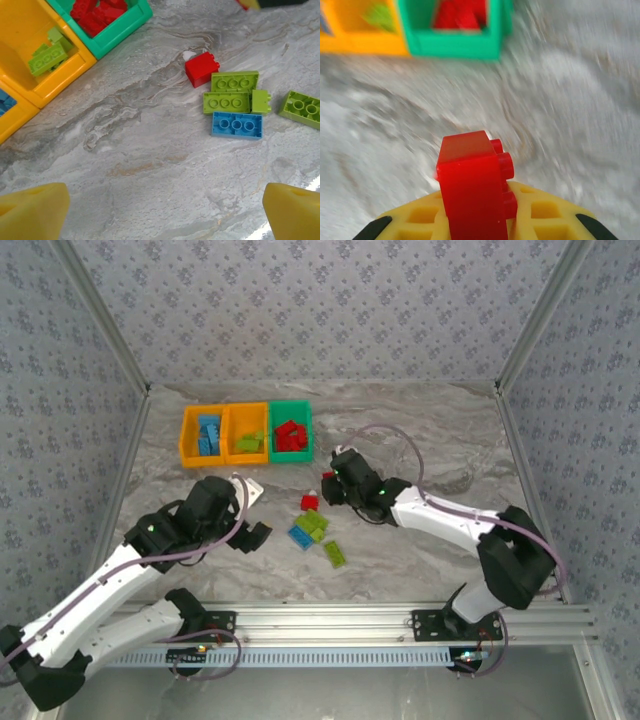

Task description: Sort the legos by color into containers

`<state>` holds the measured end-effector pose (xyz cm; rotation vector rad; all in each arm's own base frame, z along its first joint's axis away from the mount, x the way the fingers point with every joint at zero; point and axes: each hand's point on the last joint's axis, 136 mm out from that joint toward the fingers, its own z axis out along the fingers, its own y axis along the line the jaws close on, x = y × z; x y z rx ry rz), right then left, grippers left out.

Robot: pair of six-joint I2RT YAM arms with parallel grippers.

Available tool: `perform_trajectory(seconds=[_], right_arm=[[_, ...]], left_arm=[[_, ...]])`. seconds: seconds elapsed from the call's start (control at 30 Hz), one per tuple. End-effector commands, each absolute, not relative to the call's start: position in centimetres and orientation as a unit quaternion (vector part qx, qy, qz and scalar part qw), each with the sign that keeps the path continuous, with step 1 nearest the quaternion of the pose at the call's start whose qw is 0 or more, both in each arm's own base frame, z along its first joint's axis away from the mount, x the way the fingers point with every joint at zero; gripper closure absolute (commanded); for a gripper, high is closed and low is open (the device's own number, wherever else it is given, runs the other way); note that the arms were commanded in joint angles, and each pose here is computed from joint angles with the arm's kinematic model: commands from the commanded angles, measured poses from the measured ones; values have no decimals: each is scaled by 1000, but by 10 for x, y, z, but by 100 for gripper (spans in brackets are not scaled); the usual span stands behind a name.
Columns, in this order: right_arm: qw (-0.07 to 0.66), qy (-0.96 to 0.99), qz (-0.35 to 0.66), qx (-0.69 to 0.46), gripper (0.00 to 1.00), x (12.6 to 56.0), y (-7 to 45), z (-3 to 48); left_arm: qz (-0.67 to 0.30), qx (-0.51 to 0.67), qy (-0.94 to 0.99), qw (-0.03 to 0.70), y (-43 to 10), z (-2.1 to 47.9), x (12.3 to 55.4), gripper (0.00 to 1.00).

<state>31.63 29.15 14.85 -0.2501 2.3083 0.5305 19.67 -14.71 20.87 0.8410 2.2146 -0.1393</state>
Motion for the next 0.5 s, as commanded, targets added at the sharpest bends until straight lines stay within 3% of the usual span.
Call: perform_trajectory(seconds=[0.0,0.17,0.33,0.47], right_arm=[[471,832,239,-172,79,341,319,202],[519,808,202,-194,79,407,347,225],[506,825,155,-199,79,468,369,192],[475,846,134,-201,60,496,374,165]], left_arm=[[-31,302,866,398,-133,215,203,1],[-13,279,868,411,-120,218,207,1],[-11,271,865,423,-116,222,207,1],[-8,270,865,424,-114,222,208,1]])
